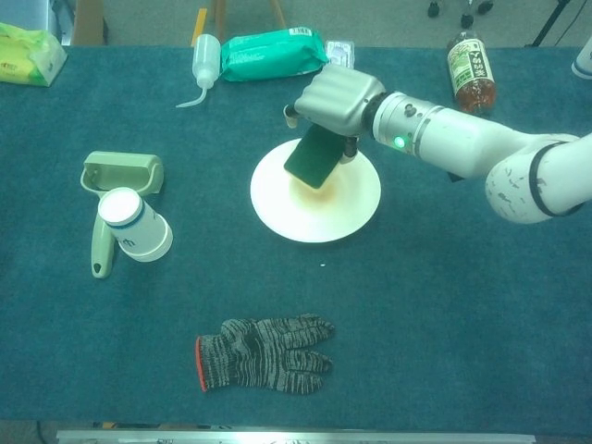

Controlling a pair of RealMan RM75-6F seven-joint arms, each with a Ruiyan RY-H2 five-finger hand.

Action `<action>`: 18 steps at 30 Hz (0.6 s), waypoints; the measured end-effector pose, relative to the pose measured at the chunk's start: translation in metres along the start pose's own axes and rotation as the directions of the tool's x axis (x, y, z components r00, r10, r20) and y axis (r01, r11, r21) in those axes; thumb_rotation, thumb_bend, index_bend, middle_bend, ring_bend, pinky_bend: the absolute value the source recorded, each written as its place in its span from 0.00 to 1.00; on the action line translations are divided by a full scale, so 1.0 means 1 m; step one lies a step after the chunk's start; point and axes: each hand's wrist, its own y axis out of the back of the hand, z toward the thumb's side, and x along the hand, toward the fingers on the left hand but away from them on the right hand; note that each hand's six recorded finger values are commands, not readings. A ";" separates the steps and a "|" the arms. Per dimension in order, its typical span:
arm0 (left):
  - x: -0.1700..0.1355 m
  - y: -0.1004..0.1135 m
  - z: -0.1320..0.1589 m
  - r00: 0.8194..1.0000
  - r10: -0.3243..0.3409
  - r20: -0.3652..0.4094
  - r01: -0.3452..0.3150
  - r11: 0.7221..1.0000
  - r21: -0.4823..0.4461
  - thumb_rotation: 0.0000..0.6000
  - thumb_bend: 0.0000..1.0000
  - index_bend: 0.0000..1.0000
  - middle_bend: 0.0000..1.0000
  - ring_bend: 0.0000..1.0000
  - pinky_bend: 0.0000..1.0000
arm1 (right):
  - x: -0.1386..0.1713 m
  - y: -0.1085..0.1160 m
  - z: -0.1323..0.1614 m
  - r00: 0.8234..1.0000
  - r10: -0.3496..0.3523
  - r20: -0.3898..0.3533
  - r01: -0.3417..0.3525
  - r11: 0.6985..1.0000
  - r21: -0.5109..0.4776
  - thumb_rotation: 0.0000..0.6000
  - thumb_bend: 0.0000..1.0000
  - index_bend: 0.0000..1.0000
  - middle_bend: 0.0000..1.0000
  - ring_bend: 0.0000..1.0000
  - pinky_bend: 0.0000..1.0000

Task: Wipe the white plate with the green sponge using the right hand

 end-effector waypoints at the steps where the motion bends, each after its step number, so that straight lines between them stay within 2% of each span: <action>1: 0.000 0.000 0.000 1.000 0.001 -0.001 -0.001 1.000 -0.001 1.00 0.27 0.24 0.19 0.18 0.34 | -0.001 -0.001 0.002 1.000 0.003 -0.005 -0.003 1.000 0.000 1.00 0.00 0.28 0.53 0.40 0.32; 9: -0.001 0.000 -0.002 1.000 0.000 -0.005 0.000 1.000 -0.003 1.00 0.27 0.24 0.20 0.18 0.34 | 0.000 -0.013 0.008 0.999 0.032 -0.021 -0.031 0.999 0.018 1.00 0.00 0.28 0.53 0.40 0.32; 18: 0.000 -0.001 -0.001 1.000 -0.003 -0.004 0.003 1.000 -0.003 1.00 0.27 0.24 0.20 0.18 0.34 | 0.008 -0.032 -0.013 0.997 0.071 0.037 -0.071 0.997 0.018 1.00 0.00 0.28 0.53 0.40 0.32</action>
